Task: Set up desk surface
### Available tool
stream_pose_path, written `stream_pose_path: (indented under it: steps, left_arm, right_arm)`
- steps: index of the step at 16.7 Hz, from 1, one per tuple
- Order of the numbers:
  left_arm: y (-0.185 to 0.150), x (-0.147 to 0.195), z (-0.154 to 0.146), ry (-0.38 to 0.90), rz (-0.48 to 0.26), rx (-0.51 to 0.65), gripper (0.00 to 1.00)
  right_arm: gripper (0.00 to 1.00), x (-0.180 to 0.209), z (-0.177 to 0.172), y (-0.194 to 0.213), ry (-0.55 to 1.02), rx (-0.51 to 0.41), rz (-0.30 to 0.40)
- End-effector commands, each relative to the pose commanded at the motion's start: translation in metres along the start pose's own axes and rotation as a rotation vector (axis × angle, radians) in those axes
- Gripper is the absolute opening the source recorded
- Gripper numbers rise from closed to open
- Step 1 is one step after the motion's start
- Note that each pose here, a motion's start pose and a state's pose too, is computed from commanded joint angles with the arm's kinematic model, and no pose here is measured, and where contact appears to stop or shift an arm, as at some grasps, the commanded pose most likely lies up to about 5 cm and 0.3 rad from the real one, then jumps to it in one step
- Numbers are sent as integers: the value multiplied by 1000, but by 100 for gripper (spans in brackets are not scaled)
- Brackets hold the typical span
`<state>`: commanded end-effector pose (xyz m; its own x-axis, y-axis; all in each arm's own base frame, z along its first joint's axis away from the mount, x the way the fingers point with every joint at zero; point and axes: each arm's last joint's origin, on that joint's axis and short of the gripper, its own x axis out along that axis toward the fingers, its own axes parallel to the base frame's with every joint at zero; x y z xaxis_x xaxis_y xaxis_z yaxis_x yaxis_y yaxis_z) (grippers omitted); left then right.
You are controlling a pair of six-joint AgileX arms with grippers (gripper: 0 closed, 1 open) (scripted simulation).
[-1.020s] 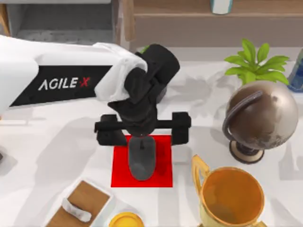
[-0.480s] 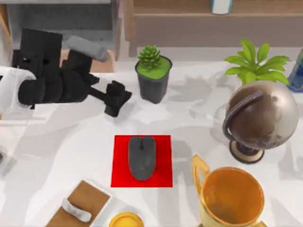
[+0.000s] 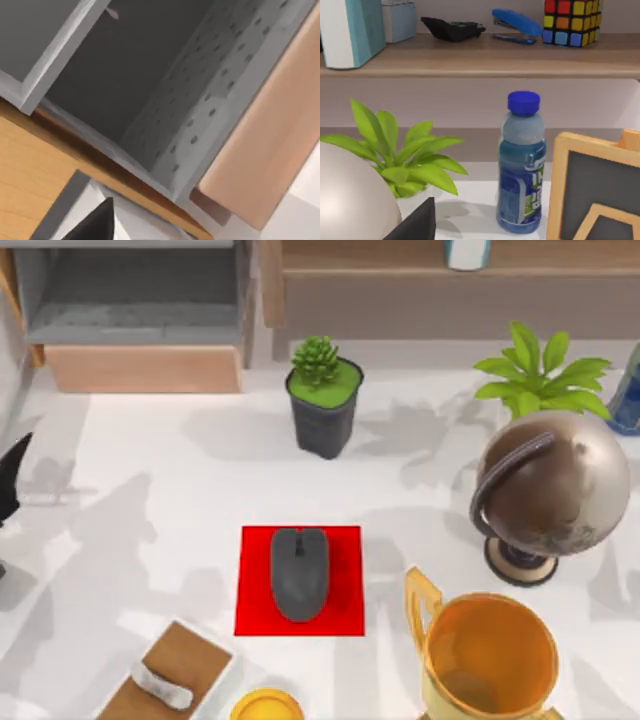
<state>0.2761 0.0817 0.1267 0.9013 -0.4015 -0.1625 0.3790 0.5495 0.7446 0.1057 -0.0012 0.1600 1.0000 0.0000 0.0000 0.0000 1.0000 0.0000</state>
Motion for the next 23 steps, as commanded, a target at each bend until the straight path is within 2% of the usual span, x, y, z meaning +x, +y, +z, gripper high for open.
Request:
stream_pose_path:
  steps: [2, 4, 6, 8, 10, 16, 23]
  left_arm:
    - [7, -33, -21, 56, 129, 243, 100]
    - [12, -56, -40, 144, 219, 437, 100]
    - [12, -69, -59, 232, 267, 566, 100]
    - [11, -73, -73, 295, 288, 641, 100]
    - [10, -74, -79, 323, 296, 672, 100]
    - [10, -73, -78, 319, 294, 671, 100]
    - [19, -52, -84, 323, 296, 672, 100]
  right_arm:
    - [100, 0, 0, 0, 0, 0, 0]
    - [100, 0, 0, 0, 0, 0, 0]
    - [100, 0, 0, 0, 0, 0, 0]
    - [100, 0, 0, 0, 0, 0, 0]
    - [100, 0, 0, 0, 0, 0, 0]
    - [100, 0, 0, 0, 0, 0, 0]
    - [100, 0, 0, 0, 0, 0, 0]
